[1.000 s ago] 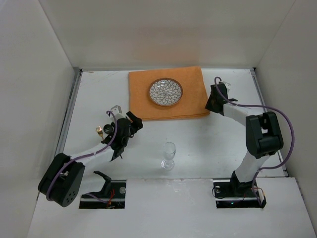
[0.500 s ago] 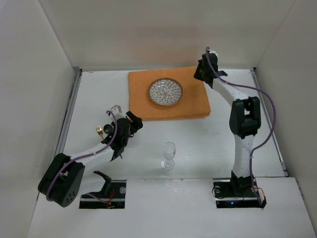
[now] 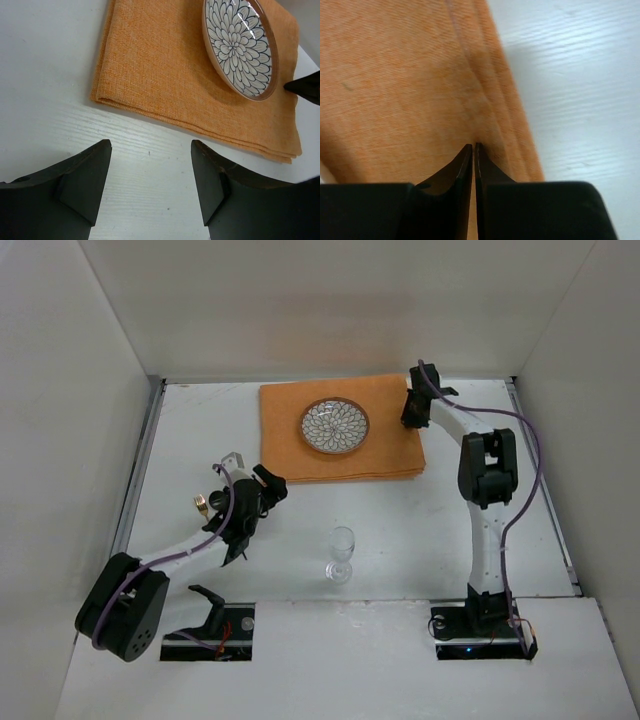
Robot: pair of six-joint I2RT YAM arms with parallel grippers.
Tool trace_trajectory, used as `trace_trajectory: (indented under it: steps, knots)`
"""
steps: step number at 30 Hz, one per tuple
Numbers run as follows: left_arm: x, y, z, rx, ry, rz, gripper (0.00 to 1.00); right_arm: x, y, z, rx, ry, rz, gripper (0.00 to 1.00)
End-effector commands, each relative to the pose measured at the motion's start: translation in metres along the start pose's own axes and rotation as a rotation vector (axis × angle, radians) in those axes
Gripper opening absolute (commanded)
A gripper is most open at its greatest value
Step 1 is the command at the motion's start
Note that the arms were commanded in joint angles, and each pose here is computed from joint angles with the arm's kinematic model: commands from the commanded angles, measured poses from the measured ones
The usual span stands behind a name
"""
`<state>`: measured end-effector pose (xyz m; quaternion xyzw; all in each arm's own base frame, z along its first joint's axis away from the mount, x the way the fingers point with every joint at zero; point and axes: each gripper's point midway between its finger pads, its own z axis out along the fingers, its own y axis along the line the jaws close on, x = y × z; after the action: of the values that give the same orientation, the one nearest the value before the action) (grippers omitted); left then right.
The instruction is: Set the dinner table for one person
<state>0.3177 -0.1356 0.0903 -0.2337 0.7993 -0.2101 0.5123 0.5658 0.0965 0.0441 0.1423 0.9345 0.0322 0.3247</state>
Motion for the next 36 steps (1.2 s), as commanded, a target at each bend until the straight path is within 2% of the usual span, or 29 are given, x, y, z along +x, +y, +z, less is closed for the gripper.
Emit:
trace_trajectory:
  steps: [1, 4, 7, 12, 16, 20, 23, 29, 33, 36]
  knots:
    - [-0.002, -0.005, 0.003, 0.021, 0.000, -0.031, 0.63, -0.003, -0.059, -0.011, 0.145, 0.023, 0.002, 0.12]
    - [-0.001, -0.002, 0.006, 0.017, 0.012, -0.040, 0.63, 0.001, -0.064, -0.017, 0.132, 0.009, 0.019, 0.12]
    - [-0.004, -0.001, 0.005, 0.017, 0.002, -0.046, 0.63, -0.014, -0.057, -0.039, 0.091, -0.070, 0.039, 0.13]
    - [-0.008, -0.004, 0.001, 0.026, -0.013, -0.041, 0.63, -0.051, -0.037, -0.108, 0.025, -0.254, 0.069, 0.16]
    - [-0.007, -0.006, 0.001, 0.034, -0.009, -0.036, 0.63, -0.051, 0.007, -0.175, -0.121, -0.386, 0.033, 0.17]
    - [-0.007, -0.010, -0.001, 0.051, -0.012, -0.028, 0.63, -0.010, 0.064, -0.258, -0.314, -0.469, -0.089, 0.15]
    - [-0.007, -0.013, -0.002, 0.061, -0.004, -0.026, 0.60, 0.033, 0.094, -0.317, -0.454, -0.481, -0.179, 0.12]
    - [-0.002, -0.028, -0.007, 0.117, 0.014, -0.006, 0.55, 0.118, 0.103, -0.418, -0.641, -0.390, -0.418, 0.13]
    - [0.001, -0.037, -0.010, 0.156, 0.012, 0.015, 0.54, 0.159, 0.100, -0.463, -0.733, -0.330, -0.571, 0.26]
    - [0.001, -0.041, -0.011, 0.167, 0.009, 0.019, 0.54, 0.174, 0.096, -0.469, -0.706, -0.272, -0.677, 0.42]
